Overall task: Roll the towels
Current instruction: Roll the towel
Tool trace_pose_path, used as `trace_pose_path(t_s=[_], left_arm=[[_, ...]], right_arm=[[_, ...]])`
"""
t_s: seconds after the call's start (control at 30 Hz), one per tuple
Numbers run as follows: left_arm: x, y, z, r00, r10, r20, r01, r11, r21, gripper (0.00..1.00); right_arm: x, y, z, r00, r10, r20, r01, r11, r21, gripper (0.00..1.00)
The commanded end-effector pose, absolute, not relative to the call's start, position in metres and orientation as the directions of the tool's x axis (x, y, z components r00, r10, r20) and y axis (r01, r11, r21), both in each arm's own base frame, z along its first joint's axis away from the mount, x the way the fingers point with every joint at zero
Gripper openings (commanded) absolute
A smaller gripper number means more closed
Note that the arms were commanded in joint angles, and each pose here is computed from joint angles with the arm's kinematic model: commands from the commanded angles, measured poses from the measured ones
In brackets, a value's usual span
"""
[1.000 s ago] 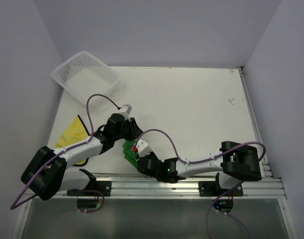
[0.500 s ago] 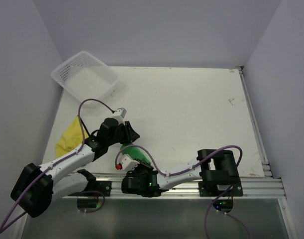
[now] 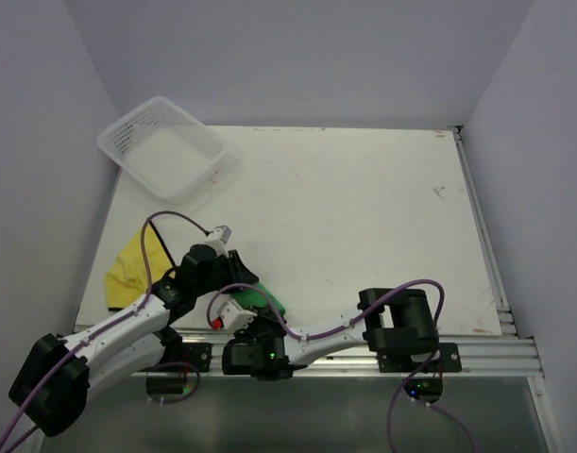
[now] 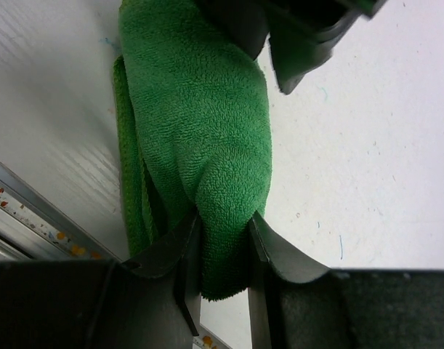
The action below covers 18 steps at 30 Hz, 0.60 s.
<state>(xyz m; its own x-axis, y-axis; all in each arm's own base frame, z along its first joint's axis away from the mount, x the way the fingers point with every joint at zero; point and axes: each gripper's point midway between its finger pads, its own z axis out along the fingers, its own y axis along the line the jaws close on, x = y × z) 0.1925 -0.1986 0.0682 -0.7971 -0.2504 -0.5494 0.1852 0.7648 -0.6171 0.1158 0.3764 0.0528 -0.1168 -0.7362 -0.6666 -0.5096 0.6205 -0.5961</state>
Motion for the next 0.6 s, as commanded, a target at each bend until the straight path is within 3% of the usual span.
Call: trace_pose_path(t_s=[0.0, 0.23, 0.4, 0.57], left_arm=[[0.181, -0.209, 0.065, -0.816, -0.258, -0.518, 0.193, 0.723, -0.664, 0.34], [0.168, -0.197, 0.031, -0.841, -0.239, -0.485, 0.144, 0.766, -0.627, 0.34], [0.166, -0.19, 0.022, -0.839, -0.249, -0.483, 0.123, 0.779, -0.614, 0.34], [0.166, -0.189, 0.019, -0.839, -0.248, -0.484, 0.118, 0.786, -0.607, 0.33]], right_arm=[[0.112, 0.375, 0.046, -0.115, -0.766, -0.632, -0.512, 0.591, -0.623, 0.23], [0.11, 0.376, 0.053, -0.123, -0.746, -0.654, -0.517, 0.611, -0.599, 0.31], [0.11, 0.373, 0.072, -0.154, -0.687, -0.71, -0.513, 0.67, -0.536, 0.5], [0.106, 0.371, 0.102, -0.194, -0.572, -0.797, -0.549, 0.737, -0.395, 0.59]])
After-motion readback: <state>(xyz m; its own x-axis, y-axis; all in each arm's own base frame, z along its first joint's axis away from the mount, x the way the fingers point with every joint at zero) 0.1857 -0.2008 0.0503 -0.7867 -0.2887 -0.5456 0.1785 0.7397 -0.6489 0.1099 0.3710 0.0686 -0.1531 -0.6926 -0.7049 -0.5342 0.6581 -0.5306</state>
